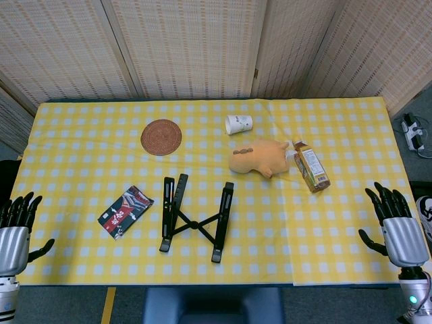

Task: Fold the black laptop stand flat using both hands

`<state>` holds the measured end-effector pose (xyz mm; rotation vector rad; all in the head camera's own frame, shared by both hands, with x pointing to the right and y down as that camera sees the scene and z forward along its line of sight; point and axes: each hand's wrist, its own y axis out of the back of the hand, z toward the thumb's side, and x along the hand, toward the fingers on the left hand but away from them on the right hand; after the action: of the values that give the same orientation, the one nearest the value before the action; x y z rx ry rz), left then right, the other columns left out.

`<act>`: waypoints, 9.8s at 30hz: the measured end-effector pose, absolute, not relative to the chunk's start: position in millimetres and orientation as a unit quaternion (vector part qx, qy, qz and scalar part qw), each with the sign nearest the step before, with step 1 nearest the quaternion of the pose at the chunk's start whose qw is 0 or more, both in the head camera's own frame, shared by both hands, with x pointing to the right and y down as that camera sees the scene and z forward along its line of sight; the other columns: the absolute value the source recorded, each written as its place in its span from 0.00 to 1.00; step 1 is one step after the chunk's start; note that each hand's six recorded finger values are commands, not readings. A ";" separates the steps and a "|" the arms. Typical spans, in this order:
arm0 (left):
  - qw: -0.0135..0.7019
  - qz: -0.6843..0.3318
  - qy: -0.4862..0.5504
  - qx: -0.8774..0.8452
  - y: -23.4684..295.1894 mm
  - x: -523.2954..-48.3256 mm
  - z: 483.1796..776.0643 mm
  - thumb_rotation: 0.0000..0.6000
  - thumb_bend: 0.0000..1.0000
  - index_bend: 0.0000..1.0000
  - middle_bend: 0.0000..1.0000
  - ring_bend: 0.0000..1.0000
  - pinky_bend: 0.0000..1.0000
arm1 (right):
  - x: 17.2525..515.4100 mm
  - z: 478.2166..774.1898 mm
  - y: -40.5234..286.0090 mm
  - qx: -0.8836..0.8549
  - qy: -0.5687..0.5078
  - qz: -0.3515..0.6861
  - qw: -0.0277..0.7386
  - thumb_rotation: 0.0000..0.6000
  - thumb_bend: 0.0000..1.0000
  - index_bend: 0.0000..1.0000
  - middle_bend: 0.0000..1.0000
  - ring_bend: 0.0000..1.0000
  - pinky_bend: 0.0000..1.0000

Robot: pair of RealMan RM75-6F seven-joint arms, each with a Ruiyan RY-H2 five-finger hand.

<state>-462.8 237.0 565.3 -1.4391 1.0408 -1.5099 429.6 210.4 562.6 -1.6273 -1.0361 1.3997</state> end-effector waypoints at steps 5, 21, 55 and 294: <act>0.390 -0.604 0.398 -0.570 237.3 -460.9 570.1 1.00 0.20 0.12 0.08 0.04 0.00 | 427.3 565.2 211.0 -0.643 -0.404 0.542 0.360 1.00 0.31 0.00 0.00 0.02 0.00; 0.390 -0.583 0.398 -0.591 233.7 -452.5 566.8 1.00 0.21 0.14 0.11 0.05 0.00 | 394.6 581.3 213.4 -0.743 -0.388 0.482 0.254 1.00 0.31 0.00 0.00 0.03 0.00; 0.385 -0.562 0.393 -0.618 227.9 -442.6 569.9 1.00 0.24 0.16 0.12 0.05 0.00 | 172.1 674.8 150.2 -0.911 -0.294 0.271 -0.096 1.00 0.31 0.00 0.00 0.03 0.00; 0.333 -0.442 0.343 -0.759 217.6 -332.2 623.9 1.00 0.44 0.20 0.13 0.00 0.04 | 145.0 649.9 108.6 -0.830 -0.475 0.254 0.143 1.00 0.31 0.00 0.00 0.00 0.00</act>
<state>-332.2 217.6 623.9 -1.9817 0.8967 -1.1537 145.0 108.6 649.9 -2.3948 -1.3690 0.7325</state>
